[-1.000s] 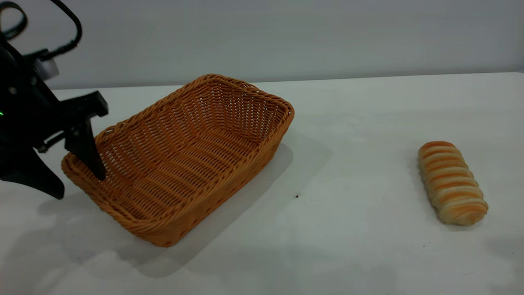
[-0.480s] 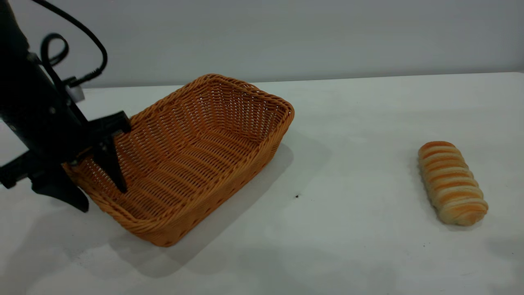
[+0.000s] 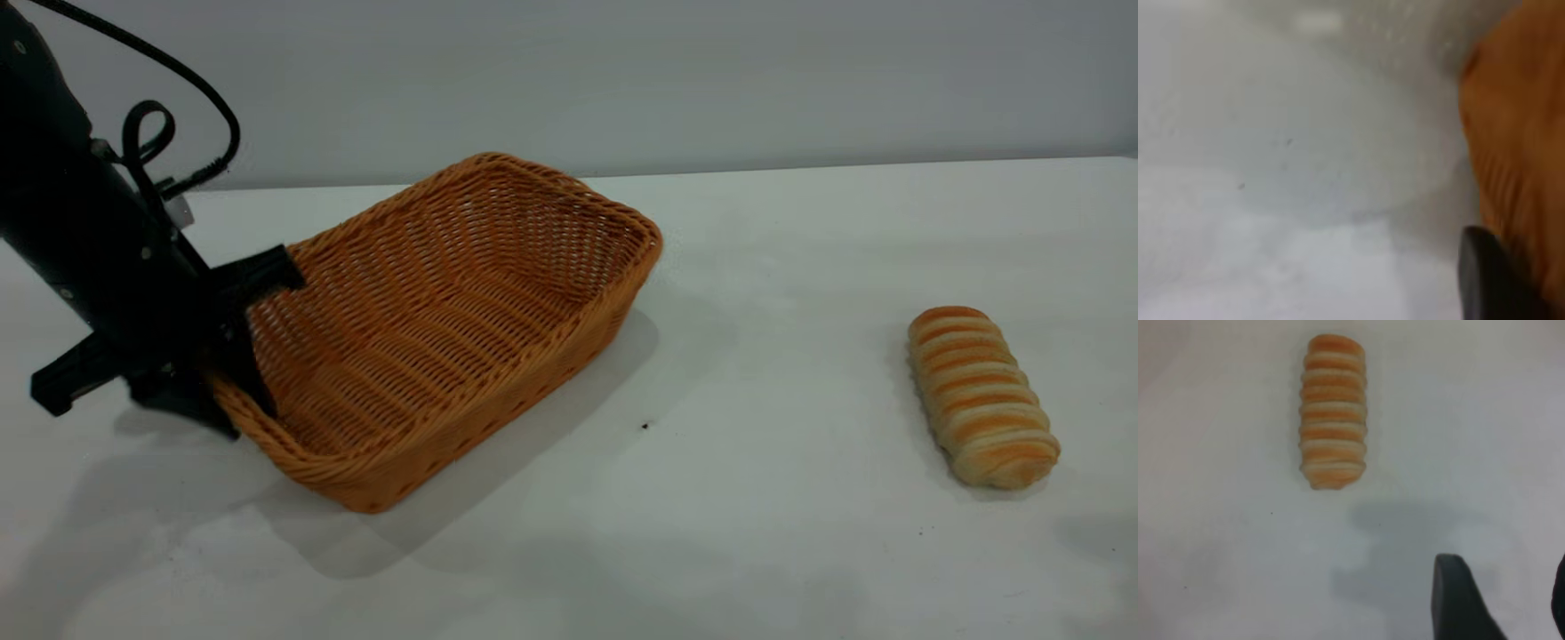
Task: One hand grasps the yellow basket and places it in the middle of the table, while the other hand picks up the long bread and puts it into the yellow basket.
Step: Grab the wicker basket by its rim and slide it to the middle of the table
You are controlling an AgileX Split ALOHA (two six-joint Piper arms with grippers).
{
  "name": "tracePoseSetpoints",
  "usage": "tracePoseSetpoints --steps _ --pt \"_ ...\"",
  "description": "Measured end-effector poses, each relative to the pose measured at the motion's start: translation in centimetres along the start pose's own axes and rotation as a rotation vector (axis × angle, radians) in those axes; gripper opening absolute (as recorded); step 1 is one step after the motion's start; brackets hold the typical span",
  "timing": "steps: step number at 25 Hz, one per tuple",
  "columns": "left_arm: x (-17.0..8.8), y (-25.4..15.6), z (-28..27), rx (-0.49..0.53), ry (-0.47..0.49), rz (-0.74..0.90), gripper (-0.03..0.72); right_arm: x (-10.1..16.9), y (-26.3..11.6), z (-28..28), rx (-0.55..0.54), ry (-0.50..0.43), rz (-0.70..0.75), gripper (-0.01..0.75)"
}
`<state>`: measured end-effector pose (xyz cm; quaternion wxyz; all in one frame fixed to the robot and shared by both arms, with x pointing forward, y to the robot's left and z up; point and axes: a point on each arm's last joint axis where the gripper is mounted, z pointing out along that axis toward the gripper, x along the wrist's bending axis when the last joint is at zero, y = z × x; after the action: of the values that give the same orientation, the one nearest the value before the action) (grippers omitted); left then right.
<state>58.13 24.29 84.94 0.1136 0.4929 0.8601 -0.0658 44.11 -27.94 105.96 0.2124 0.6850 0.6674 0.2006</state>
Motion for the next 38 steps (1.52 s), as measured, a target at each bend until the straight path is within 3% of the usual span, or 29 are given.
tracePoseSetpoints --steps 1,2,9,19,22,30,38 --pt "-0.1 0.2 0.0 -0.014 -0.009 -0.008 0.109 0.0 0.0 0.0 0.000 0.000 0.000 0.382" --pt "-0.2 0.3 -0.1 -0.018 -0.010 0.006 0.101 0.0 0.0 0.0 0.000 -0.001 -0.001 0.382" --pt "-1.2 0.7 -0.7 -0.003 -0.039 0.107 0.103 0.0 0.0 0.0 0.003 -0.001 -0.001 0.382" --pt "-6.1 0.8 -3.9 0.113 -0.310 0.479 0.103 0.0 0.0 0.1 0.005 -0.002 -0.001 0.382" --pt "-6.0 0.5 -4.0 0.149 -0.297 0.545 0.103 0.0 0.1 0.2 -0.009 0.002 -0.002 0.382" --pt "-4.6 0.7 -3.8 0.161 -0.144 0.571 0.103 0.6 1.1 3.3 0.011 0.008 -0.015 0.382" --pt "-4.1 0.9 -1.8 0.185 -0.118 0.538 0.103 1.3 1.8 8.4 0.041 0.022 -0.052 0.382"
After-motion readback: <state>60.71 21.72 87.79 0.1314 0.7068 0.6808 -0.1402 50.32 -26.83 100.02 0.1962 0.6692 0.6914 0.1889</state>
